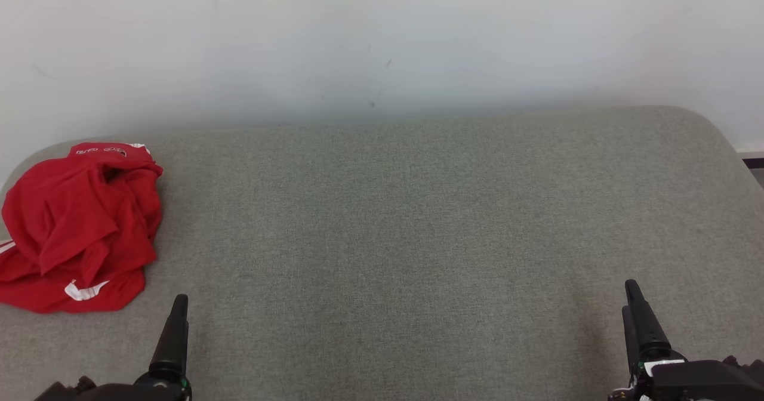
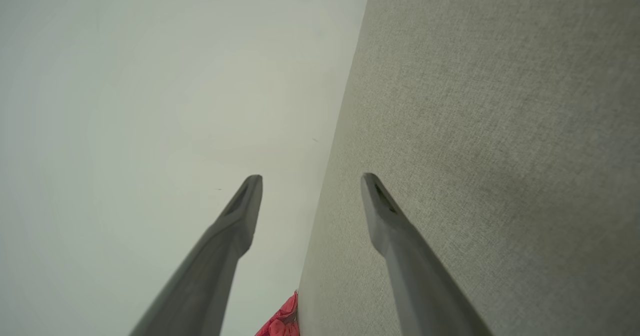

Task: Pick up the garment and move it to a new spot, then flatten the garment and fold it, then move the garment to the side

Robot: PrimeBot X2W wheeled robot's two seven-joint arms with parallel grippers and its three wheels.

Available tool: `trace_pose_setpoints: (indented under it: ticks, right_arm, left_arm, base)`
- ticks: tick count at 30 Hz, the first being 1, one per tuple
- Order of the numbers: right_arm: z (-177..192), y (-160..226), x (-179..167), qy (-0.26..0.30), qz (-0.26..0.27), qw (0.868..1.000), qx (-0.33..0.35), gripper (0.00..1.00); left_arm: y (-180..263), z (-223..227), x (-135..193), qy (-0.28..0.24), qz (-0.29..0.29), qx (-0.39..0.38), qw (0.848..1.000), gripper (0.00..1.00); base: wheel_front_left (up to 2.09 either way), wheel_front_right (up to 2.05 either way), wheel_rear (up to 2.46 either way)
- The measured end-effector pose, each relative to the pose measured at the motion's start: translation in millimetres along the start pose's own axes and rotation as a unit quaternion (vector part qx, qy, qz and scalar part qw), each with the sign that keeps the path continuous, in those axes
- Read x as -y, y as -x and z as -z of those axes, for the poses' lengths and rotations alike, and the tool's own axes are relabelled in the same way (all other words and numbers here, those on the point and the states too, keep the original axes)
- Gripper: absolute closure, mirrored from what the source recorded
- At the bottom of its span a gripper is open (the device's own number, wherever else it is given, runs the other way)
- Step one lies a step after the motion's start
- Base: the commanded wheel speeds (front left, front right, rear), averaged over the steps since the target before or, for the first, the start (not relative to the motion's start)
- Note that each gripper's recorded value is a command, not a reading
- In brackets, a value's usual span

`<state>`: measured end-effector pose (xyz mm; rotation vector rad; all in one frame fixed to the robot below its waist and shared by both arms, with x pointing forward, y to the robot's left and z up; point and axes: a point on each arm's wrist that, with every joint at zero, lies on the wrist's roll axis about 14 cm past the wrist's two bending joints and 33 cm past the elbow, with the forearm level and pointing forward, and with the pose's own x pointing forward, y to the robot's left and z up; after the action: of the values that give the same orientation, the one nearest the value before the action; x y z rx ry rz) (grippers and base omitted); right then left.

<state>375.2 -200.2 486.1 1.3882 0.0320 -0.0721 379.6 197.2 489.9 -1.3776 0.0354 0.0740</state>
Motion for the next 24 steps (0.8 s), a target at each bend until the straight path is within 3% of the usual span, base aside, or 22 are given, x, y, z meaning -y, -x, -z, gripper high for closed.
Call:
trace_pose_setpoints:
  ticks: [11, 15, 24]
  right_arm:
    - [4.2, 0.3, -9.1, 0.106, -0.015, 0.994, -0.001, 0.0]
    - [6.9, -0.7, -15.2, 0.165, -0.027, 0.986, -0.005, 0.0]
    - [13.5, -2.0, -23.4, 0.261, -0.046, 0.964, -0.01, 0.0]
  left_arm:
    - [-2.2, 2.8, 14.2, -0.13, 0.014, 0.005, 0.991, 0.0]
    - [-2.0, 2.9, 18.1, -0.195, 0.018, 0.008, 0.981, 0.0]
    - [-0.9, 1.5, 25.1, -0.289, 0.026, 0.018, 0.957, 0.0]
  base:
    - [0.0, 0.0, 0.0]
    - [0.0, 0.0, 0.0]
    - [0.0, 0.0, 0.0]
